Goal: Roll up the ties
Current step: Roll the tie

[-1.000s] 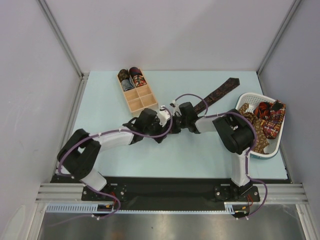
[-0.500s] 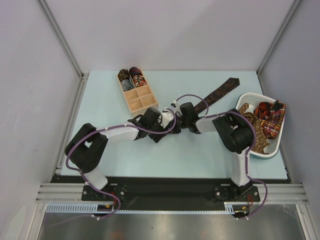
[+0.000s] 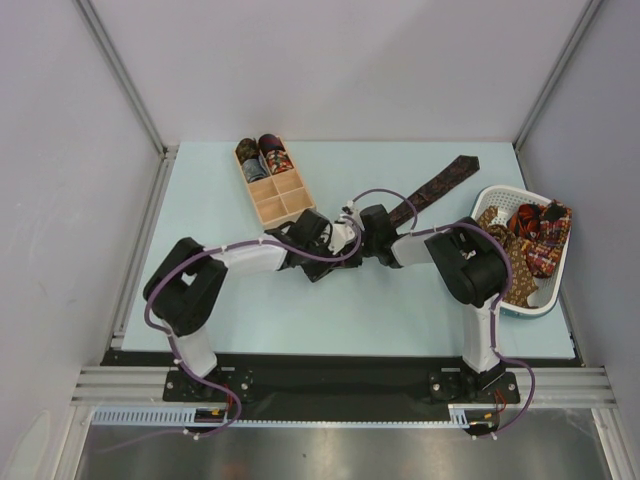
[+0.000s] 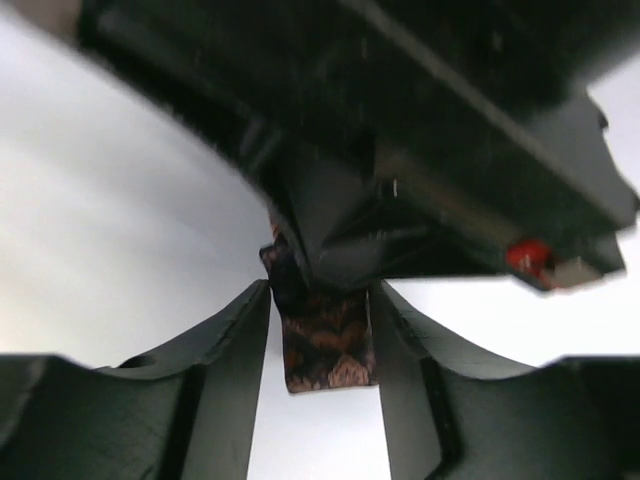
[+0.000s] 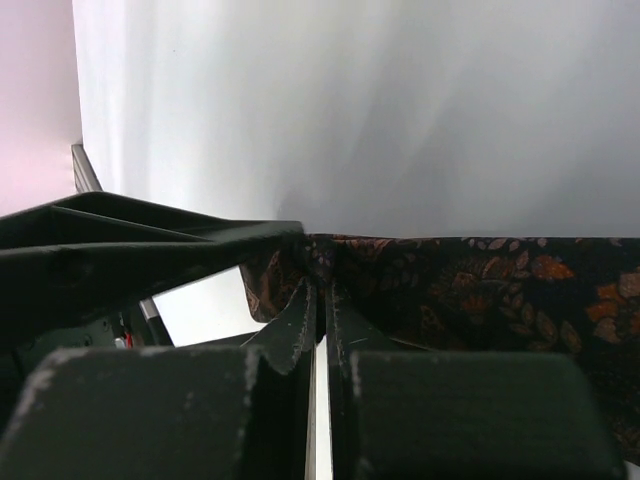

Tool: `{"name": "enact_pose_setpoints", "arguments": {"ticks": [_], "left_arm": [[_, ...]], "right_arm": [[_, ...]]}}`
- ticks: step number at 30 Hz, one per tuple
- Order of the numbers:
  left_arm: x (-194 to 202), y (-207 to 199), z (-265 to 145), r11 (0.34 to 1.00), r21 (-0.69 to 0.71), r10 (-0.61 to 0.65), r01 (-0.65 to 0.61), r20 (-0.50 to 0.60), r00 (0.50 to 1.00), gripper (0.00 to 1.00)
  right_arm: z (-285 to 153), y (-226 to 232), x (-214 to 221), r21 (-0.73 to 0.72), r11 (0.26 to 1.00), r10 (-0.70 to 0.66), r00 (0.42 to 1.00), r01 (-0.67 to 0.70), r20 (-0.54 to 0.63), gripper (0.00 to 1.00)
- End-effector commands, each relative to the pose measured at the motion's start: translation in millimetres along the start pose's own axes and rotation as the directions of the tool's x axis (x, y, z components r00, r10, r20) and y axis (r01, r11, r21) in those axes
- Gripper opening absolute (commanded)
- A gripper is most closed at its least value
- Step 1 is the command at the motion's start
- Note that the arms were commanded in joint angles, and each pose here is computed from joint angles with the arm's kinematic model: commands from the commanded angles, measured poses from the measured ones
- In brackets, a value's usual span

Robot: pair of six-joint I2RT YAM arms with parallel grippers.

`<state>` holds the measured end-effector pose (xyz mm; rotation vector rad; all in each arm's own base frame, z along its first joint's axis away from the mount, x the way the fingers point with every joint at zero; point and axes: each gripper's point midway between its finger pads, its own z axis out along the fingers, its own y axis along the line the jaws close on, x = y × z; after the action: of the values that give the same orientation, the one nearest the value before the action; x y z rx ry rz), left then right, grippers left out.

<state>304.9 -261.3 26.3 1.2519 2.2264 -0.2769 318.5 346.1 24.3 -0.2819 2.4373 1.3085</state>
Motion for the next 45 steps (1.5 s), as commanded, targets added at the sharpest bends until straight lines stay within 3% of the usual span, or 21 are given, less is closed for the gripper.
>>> {"name": "enact_pose_setpoints", "arguments": {"ticks": [1,10,15,19,21,24,29,36,40,45], "left_arm": [[-11.0,-6.2,4.8,0.997,0.065,0.037,-0.037,-0.005,0.999,0.49],[-1.6,-8.5,2.7,0.997,0.068,0.026,-0.023,-0.034,0.999,0.32],[-0.5,-7.4,3.4,0.998,0.066,0.02,-0.017,-0.039,0.999,0.3],[-1.7,-7.6,3.1,0.998,0.068,0.018,-0.016,-0.037,0.999,0.31],[-1.1,-7.2,3.5,0.998,0.066,0.018,-0.016,-0.039,0.999,0.35],[-3.0,-7.0,2.5,0.998,0.062,0.013,-0.011,-0.028,1.0,0.42],[-9.4,-5.0,1.0,0.999,0.053,0.012,-0.012,-0.005,1.0,0.48],[-15.8,-0.1,10.4,0.998,0.052,0.034,-0.033,-0.02,0.999,0.44],[-7.4,-0.6,15.0,0.997,0.077,-0.001,0.005,-0.062,0.998,0.36],[-2.6,-6.0,10.8,0.994,0.105,-0.005,0.012,-0.068,0.998,0.31]], "right_arm": [[-3.0,-8.4,-0.4,0.038,0.999,-0.013,1.0,0.012,0.021,0.0],[-10.6,-4.7,-5.0,0.03,0.999,-0.02,0.998,0.019,0.058,0.15],[-14.6,-2.4,-8.7,0.017,1.0,-0.025,0.997,0.023,0.079,0.27],[-19.3,-2.5,-12.4,0.014,1.0,-0.027,0.995,0.026,0.095,0.27],[-19.3,-2.9,-13.8,0.016,0.999,-0.033,0.995,0.032,0.095,0.15],[-16.4,-7.7,-9.7,0.029,0.999,-0.021,0.997,0.019,0.074,0.07],[-15.1,-12.7,-9.3,0.051,0.999,-0.016,0.998,0.012,0.069,0.05],[-14.8,-8.9,-8.7,0.034,0.999,-0.022,0.998,0.02,0.063,0.04],[-15.7,-9.1,-8.7,0.034,0.999,-0.022,0.998,0.02,0.065,0.09],[-23.8,-3.9,-16.5,0.024,0.999,-0.029,0.995,0.027,0.093,0.27]]}}
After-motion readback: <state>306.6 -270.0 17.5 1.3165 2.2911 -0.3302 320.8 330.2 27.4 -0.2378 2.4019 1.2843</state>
